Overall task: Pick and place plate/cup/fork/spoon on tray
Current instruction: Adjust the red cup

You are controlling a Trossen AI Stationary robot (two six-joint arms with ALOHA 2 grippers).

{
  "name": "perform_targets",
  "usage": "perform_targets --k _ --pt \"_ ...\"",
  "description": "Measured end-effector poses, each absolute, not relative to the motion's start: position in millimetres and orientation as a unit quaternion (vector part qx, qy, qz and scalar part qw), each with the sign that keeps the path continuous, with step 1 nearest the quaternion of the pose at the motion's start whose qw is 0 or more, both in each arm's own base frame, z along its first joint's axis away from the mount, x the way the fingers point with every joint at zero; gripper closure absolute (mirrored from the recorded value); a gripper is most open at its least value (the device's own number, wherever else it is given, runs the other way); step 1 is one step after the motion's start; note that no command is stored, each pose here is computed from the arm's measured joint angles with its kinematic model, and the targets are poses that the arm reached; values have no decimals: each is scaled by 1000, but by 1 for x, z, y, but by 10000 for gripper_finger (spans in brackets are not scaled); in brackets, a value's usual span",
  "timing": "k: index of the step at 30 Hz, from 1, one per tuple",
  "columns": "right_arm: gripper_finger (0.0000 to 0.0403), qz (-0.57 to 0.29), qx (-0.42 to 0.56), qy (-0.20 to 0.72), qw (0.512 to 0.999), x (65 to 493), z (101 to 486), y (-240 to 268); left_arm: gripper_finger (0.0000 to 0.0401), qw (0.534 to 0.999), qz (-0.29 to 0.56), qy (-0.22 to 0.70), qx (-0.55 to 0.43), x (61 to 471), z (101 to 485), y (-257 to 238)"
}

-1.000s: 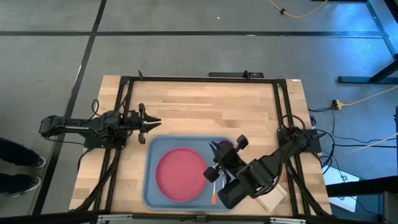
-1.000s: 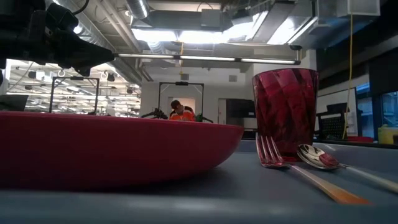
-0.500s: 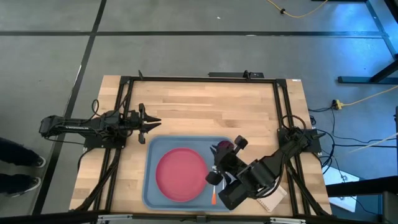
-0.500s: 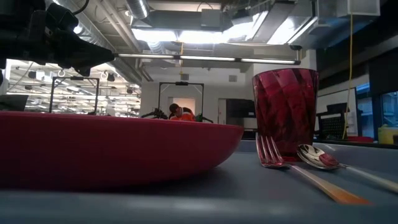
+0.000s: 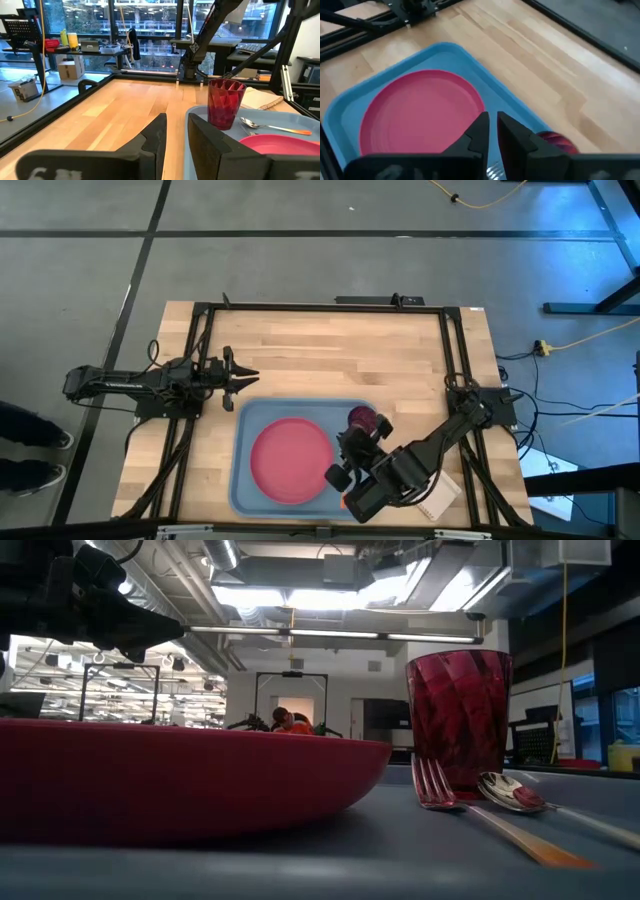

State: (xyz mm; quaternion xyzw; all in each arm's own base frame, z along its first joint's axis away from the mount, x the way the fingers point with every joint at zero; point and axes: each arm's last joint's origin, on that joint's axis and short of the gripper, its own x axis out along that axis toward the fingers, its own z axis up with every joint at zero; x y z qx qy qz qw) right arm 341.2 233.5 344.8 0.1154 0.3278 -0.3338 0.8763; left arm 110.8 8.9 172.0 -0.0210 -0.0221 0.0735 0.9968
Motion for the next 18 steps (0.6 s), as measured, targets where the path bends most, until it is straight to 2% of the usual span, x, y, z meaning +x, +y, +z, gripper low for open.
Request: perform_targets --k 4,9,18 --pt "361 -354 140 310 871 350 329 240 330 997 74 -22 -21 111 172 9" --pt "361 -369 110 301 873 361 308 247 330 997 74 -22 -21 111 172 9" --pt "361 -372 102 304 871 364 299 249 330 997 74 -22 -21 111 172 9"
